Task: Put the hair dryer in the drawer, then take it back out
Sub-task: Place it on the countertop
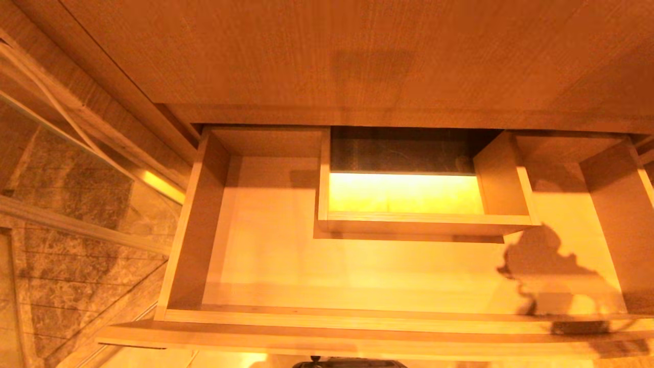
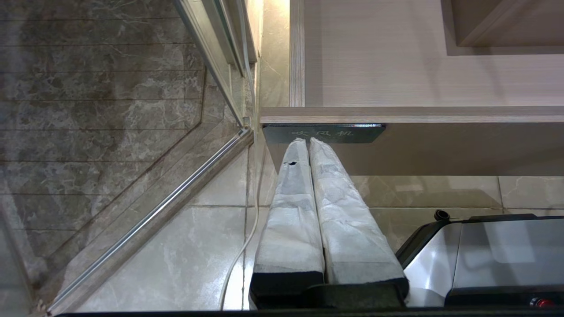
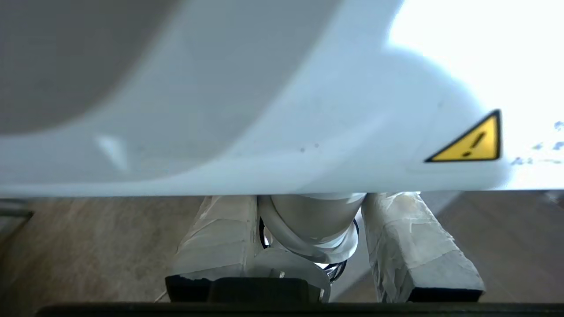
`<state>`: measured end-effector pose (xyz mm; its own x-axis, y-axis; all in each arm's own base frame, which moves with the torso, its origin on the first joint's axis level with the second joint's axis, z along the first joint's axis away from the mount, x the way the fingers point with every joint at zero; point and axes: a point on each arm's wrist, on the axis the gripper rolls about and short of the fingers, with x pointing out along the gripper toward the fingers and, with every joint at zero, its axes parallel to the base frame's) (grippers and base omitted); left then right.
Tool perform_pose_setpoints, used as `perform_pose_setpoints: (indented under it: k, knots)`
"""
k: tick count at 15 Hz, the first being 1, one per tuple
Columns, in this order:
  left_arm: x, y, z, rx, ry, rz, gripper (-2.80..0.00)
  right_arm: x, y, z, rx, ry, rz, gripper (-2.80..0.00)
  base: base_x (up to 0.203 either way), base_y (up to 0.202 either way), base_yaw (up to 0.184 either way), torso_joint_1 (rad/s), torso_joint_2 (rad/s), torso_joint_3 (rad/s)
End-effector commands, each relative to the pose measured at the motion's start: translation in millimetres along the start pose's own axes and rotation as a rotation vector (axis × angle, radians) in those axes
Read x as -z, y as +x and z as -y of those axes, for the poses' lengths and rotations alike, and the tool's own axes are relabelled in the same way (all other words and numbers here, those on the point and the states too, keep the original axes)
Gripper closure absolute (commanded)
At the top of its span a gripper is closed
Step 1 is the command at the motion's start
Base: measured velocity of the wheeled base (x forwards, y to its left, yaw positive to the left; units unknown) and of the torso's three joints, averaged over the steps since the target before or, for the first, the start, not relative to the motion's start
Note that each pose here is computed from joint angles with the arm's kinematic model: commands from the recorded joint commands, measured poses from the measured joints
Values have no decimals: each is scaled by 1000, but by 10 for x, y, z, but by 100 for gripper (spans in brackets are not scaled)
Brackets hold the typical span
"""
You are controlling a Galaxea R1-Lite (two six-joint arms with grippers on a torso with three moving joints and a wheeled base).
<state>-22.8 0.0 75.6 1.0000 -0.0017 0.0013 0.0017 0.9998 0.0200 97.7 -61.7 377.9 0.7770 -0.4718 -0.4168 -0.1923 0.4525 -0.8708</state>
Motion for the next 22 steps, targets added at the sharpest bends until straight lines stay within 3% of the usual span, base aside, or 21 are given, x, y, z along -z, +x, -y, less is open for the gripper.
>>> perform_pose_setpoints:
  k: [1, 5, 7, 12, 15, 18, 22]
  knots:
    - [4, 1, 0, 0, 0, -1, 0, 6, -304, -41, 76, -3, 23, 0, 0, 0, 0, 0, 0, 0]
    - [4, 1, 0, 0, 0, -1, 0, 26, -873, -163, 234, 23, 85, 0, 0, 0, 0, 0, 0, 0]
    - [4, 1, 0, 0, 0, -1, 0, 9, -1028, -114, 311, 120, 128, 0, 0, 0, 0, 0, 0, 0]
    - [4, 1, 0, 0, 0, -1, 0, -96, -1271, 231, 568, 172, 240, 0, 0, 0, 0, 0, 0, 0]
    - [4, 1, 0, 0, 0, -1, 0, -135, -1302, 359, 620, 191, 278, 0, 0, 0, 0, 0, 0, 0]
    - [4, 1, 0, 0, 0, -1, 0, -169, -1274, 478, 652, 263, 320, 0, 0, 0, 0, 0, 0, 0]
    - [4, 1, 0, 0, 0, -1, 0, -210, -1459, 610, 841, 319, 439, 0, 0, 0, 0, 0, 0, 0]
